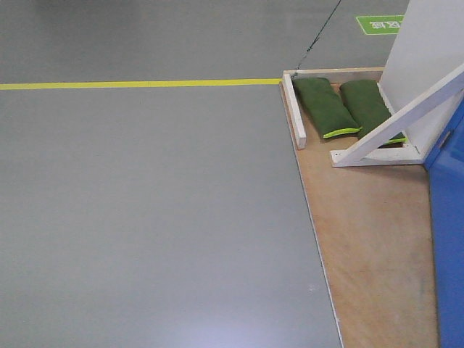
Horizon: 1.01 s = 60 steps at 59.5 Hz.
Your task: Move to blue door and open it
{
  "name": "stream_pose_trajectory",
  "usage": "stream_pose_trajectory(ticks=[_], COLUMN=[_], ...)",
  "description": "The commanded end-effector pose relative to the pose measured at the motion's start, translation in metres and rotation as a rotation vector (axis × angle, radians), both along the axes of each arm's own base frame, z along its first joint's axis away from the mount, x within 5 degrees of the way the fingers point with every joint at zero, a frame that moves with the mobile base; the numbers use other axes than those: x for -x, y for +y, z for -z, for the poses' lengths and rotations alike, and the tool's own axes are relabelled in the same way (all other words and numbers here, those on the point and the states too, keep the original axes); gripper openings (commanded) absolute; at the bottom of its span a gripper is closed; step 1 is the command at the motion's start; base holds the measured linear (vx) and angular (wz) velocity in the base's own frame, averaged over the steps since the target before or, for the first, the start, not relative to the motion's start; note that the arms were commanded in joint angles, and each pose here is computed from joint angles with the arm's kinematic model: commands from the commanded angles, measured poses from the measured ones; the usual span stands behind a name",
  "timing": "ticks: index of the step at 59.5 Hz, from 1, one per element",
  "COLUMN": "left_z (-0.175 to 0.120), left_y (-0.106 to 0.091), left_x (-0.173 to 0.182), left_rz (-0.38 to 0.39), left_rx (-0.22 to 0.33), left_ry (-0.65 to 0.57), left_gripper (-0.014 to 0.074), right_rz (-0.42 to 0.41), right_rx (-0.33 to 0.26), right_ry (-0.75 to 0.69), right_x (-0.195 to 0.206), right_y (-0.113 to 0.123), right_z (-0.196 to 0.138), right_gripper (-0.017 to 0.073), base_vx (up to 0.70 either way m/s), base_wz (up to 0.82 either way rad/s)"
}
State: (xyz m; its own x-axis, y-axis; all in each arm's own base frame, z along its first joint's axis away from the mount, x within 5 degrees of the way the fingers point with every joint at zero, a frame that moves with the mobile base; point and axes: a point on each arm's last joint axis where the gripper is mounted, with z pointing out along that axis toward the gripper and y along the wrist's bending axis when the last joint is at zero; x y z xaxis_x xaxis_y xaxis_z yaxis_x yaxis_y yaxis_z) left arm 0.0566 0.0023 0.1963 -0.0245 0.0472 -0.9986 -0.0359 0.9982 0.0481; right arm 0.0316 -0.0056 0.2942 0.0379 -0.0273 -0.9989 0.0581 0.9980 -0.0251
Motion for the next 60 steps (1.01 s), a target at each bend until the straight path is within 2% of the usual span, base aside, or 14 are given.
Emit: stream_pose_trajectory(ticks=[1,7,23,38,43,47,52,60], left_z=[-0.018,-0.018,-0.018,-0.018,-0.018,-0.018,-0.018,-0.018], left_y=[-0.001,-0.001,-0.001,-0.001,-0.001,-0.001,-0.001,-0.001], left_x=[0.003,0.003,0.003,0.003,0.003,0.003,0.003,0.003], left_rz=[0.006,0.006,0.006,0.006,0.006,0.006,0.006,0.006], left_rx=[0.004,0.004,0.004,0.004,0.004,0.004,0.004,0.004], left_ry=[-0.125,-0.125,-0.125,-0.125,-0.125,-0.125,-0.125,-0.125], left_gripper=[0.0073,0.0073,0.0073,0.0073,0.0073,0.0073,0.0073,0.0073], right_rz=[0.024,0.049,0.058,0.065,0.121,0.197,0.277,0.297], right_rx=[0.097,0.154,0.157,0.156,0.150,0.133,0.086,-0.072], right_ry=[-0.146,-0.179,-0.290,-0.358,-0.400,-0.433,-0.469,-0.528], right_x=[0.004,-0.002,-0.032,-0.062,-0.059,-0.054,-0.049,-0.042], right_y=[-0.001,-0.003,-0.002,-0.002,-0.007,-0.015,-0.023,-0.027], right_z=[-0.054,-0.095,-0.205,-0.265,-0.282,-0.295,-0.305,-0.308], right_gripper=[-0.0001,-0.0001,-0.0001,-0.0001,-0.0001,-0.0001,-0.0001,-0.0001], base_vx=[0.00,0.00,0.00,0.00,0.00,0.00,0.00,0.00], base_wz=[0.00,0.00,0.00,0.00,0.00,0.00,0.00,0.00])
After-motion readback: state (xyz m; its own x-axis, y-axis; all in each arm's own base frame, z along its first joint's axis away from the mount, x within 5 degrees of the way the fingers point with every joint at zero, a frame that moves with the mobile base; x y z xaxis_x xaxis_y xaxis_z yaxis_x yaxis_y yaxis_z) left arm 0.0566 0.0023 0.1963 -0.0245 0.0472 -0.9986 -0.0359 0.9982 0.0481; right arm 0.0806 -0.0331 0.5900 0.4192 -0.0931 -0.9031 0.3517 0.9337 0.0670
